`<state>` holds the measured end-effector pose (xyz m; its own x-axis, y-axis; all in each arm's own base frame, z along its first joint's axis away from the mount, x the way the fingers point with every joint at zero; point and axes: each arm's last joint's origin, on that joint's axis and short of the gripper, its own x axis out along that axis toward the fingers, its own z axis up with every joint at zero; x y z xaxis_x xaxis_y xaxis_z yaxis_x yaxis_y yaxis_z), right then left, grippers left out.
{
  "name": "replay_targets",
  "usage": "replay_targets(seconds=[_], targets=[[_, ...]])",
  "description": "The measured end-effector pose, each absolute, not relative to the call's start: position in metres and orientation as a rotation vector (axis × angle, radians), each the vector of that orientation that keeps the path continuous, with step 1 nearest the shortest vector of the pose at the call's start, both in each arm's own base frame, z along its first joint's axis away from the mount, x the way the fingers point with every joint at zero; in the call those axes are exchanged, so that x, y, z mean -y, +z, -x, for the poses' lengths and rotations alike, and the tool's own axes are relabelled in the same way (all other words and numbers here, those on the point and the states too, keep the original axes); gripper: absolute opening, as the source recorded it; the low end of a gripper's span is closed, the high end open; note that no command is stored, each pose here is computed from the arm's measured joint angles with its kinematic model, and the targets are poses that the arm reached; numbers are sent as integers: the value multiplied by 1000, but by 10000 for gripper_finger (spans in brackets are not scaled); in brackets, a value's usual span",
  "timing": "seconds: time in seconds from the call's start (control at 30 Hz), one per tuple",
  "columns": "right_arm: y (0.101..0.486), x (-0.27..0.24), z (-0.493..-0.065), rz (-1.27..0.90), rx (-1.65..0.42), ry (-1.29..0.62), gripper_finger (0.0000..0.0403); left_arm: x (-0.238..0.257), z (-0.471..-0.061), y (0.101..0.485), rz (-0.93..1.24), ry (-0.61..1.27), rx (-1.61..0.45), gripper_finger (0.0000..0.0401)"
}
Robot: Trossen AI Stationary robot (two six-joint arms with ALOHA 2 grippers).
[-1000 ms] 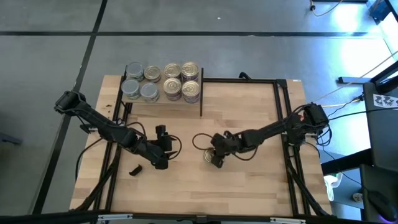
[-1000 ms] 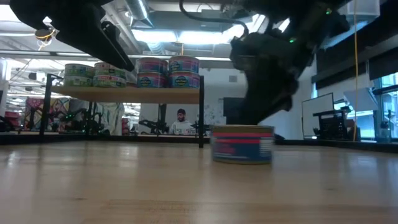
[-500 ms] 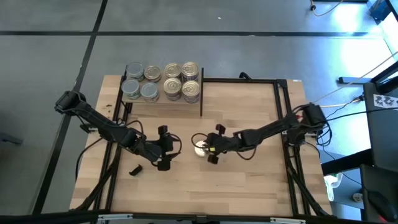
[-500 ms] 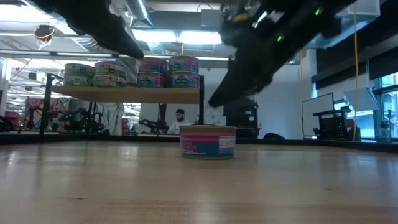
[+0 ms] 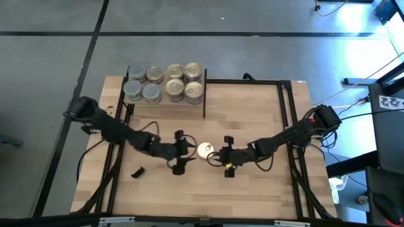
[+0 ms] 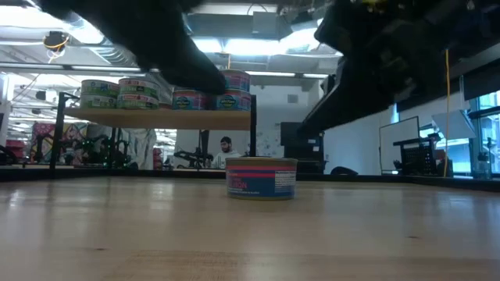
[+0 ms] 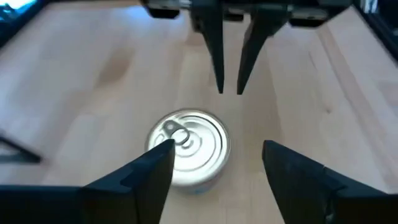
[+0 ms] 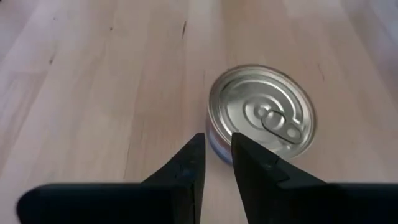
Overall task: Stack canned seafood by type on shelf
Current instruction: Stack the blue tuna can on top of the blue tuna can on the shelf
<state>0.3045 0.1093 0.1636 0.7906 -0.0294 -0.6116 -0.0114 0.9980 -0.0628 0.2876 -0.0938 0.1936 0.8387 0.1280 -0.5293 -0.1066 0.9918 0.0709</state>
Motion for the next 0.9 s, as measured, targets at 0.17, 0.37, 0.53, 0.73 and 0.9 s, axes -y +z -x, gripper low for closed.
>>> replay_targets(seconds=[0.17,0.37,0.53,0.73,0.9], targets=[[159,-108,-302,53,-637,-8,81,72,-314,167,-10,50,-601,191],[158,-108,-301,63,-647,-8,81,41,-327,141,35,32,-665,119],[160,-109,-303,59,-631,-6,81,39,-332,130,30,-27,-669,96],[161,-109,-304,55,-619,-4,81,38,-325,122,-16,-44,-651,79],[153,-111,-306,55,-637,28,113,29,-310,107,26,-26,-560,60]])
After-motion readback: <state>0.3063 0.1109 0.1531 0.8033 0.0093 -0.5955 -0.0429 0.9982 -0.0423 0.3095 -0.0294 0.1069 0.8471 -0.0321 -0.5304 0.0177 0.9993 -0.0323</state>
